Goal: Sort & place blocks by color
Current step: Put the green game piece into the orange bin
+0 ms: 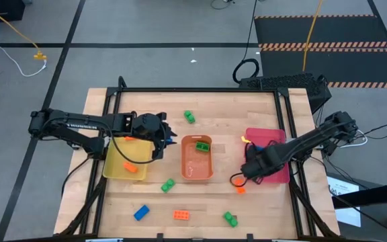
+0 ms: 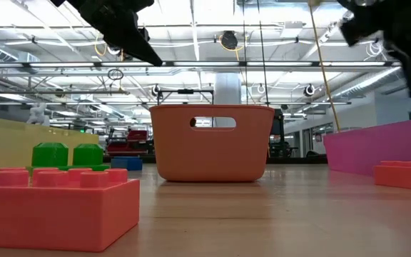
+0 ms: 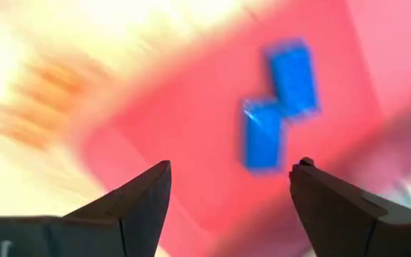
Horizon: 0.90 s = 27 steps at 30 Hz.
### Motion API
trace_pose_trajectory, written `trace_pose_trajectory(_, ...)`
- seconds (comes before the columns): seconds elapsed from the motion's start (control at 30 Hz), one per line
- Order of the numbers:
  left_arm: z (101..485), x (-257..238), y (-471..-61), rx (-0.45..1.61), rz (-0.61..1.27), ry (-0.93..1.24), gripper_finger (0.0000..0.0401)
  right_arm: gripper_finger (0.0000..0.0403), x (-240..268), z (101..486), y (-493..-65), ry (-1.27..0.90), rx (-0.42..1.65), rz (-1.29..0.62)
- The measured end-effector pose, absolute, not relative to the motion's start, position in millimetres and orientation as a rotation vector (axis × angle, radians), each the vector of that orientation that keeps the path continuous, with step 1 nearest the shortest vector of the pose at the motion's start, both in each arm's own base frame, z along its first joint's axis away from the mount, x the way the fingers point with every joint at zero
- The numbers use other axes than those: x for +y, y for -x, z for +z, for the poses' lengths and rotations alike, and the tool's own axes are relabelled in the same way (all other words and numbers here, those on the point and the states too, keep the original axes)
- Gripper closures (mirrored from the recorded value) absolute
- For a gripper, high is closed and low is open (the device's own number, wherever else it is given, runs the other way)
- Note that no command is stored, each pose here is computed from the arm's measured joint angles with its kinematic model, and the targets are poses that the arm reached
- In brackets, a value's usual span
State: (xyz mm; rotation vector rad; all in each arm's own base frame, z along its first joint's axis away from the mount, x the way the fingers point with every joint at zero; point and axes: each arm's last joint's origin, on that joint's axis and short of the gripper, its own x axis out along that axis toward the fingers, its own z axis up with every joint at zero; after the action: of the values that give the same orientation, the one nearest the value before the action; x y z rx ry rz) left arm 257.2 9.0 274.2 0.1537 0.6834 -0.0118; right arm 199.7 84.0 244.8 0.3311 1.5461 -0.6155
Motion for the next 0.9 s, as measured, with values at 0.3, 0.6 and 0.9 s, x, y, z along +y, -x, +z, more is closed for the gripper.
trace_pose_trajectory(0.3,274.5,13.0,-256.8,0.693,0.129,-0.182,0.0265,0.0133,84.7,246.3,-237.7,-0.398,1.271,-0.427)
trace_pose_trajectory(0.6,276.2,37.1,-255.4,0.674,0.327,-0.103,0.0265,0.0133,30.1,246.1,-259.1,-0.238,1.182,-0.498)
trace_pose_trajectory(0.9,266.4,101.4,-280.0,0.729,0.353,-0.201,0.0265,0.0133,-2.4,251.3,-270.2,-0.206,1.097,-0.483)
